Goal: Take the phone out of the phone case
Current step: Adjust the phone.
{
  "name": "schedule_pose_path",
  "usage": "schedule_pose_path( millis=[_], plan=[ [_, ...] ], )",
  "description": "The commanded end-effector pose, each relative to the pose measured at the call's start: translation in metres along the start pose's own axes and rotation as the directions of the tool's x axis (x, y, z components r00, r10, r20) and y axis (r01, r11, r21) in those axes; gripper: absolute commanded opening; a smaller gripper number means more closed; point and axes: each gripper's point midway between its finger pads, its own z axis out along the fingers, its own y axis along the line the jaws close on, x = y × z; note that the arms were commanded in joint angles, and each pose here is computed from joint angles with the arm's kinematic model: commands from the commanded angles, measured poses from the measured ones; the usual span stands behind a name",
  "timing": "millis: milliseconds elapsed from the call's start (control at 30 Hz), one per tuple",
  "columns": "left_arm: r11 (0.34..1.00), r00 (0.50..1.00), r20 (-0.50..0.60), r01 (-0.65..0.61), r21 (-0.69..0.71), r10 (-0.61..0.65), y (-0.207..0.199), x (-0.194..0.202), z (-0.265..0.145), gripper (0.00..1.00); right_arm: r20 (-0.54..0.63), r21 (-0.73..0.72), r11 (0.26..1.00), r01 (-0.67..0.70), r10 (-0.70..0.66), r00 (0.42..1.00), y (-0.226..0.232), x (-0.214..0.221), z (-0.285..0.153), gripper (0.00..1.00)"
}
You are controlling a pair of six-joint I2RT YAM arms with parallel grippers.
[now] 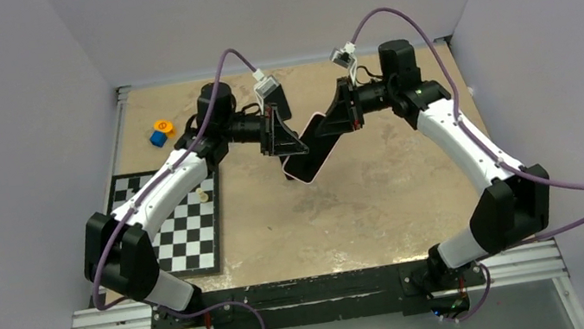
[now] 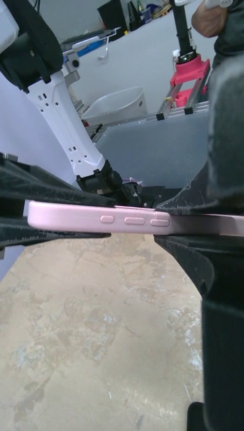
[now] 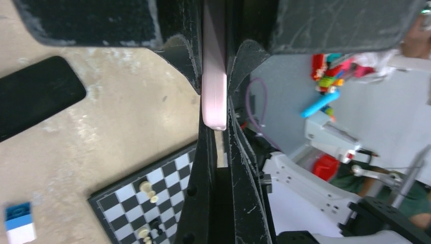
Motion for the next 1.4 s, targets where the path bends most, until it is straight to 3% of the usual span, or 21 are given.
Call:
schedule_pose_path(
  millis=[0, 67, 233, 367, 467, 767, 833, 900, 933, 967, 1067, 1133, 1267, 1333, 1367],
  plan=[
    [0.993, 0.998, 0.014, -0.070, 0.091, 0.069, -0.027, -0.012, -0.003, 0.06, 0.116, -0.034, 0.999, -0.005, 0.009, 0.993, 0.020, -0.034, 0.001, 0.01],
    [0.993, 0.997, 0.024, -0.081, 0.090, 0.079, -0.032, -0.014, -0.005, 0.00, 0.121, -0.018, 0.999, -0.040, 0.042, 0.992, 0.014, -0.035, 0.002, 0.11],
    [0.990, 0.993, 0.084, -0.090, 0.108, 0.082, -0.045, -0.025, -0.011, 0.00, 0.157, 0.018, 0.999, -0.046, 0.042, 0.987, 0.010, -0.035, 0.002, 0.37],
    [0.990, 0.989, 0.141, -0.068, 0.122, 0.051, -0.048, -0.037, -0.016, 0.00, 0.204, -0.002, 0.999, -0.039, 0.039, 0.978, 0.015, -0.033, 0.001, 0.47],
    [0.987, 0.986, 0.166, -0.058, 0.149, 0.033, -0.051, -0.042, -0.020, 0.00, 0.223, -0.008, 0.999, -0.051, 0.052, 0.974, 0.012, -0.031, 0.002, 0.46],
    [0.984, 0.985, 0.173, -0.046, 0.171, 0.016, -0.049, -0.043, -0.019, 0.00, 0.324, -0.092, 0.996, -0.021, 0.050, 0.945, 0.021, -0.052, 0.002, 0.32],
    [0.983, 0.985, 0.175, -0.046, 0.176, 0.015, -0.049, -0.043, -0.019, 0.00, 0.335, -0.106, 0.994, -0.021, 0.056, 0.941, 0.022, -0.056, 0.002, 0.22],
    [0.981, 0.984, 0.179, -0.059, 0.185, 0.025, -0.052, -0.043, -0.019, 0.00, 0.337, -0.126, 0.992, -0.018, 0.060, 0.940, 0.026, -0.057, 0.003, 0.00],
    [0.980, 0.983, 0.180, -0.063, 0.187, 0.029, -0.053, -0.044, -0.019, 0.00, 0.340, -0.130, 0.991, -0.023, 0.066, 0.938, 0.026, -0.056, 0.002, 0.00],
    [0.981, 0.983, 0.183, -0.062, 0.185, 0.028, -0.053, -0.044, -0.020, 0.05, 0.349, -0.128, 0.991, -0.028, 0.071, 0.934, 0.026, -0.056, 0.001, 0.00],
    [0.988, 0.978, 0.205, -0.066, 0.140, 0.037, -0.051, -0.046, -0.021, 0.45, 0.376, -0.088, 0.994, -0.059, 0.088, 0.922, 0.020, -0.057, 0.000, 0.00],
    [0.996, 0.978, 0.206, -0.056, 0.073, 0.040, -0.043, -0.044, -0.022, 0.56, 0.379, -0.039, 0.994, -0.101, 0.108, 0.919, 0.010, -0.057, -0.001, 0.00],
    [0.997, 0.975, 0.222, -0.012, -0.070, 0.027, -0.032, -0.046, -0.033, 0.56, 0.387, 0.048, 0.991, -0.121, 0.093, 0.917, 0.002, -0.057, -0.005, 0.00],
    [0.987, 0.967, 0.252, 0.022, -0.158, 0.019, -0.025, -0.041, -0.044, 0.51, 0.387, 0.050, 0.992, -0.114, 0.086, 0.918, 0.005, -0.056, -0.007, 0.00],
    [0.975, 0.962, 0.271, 0.030, -0.221, 0.032, -0.025, -0.037, -0.051, 0.43, 0.385, 0.050, 0.993, -0.108, 0.081, 0.919, 0.007, -0.055, -0.008, 0.00]
  ],
)
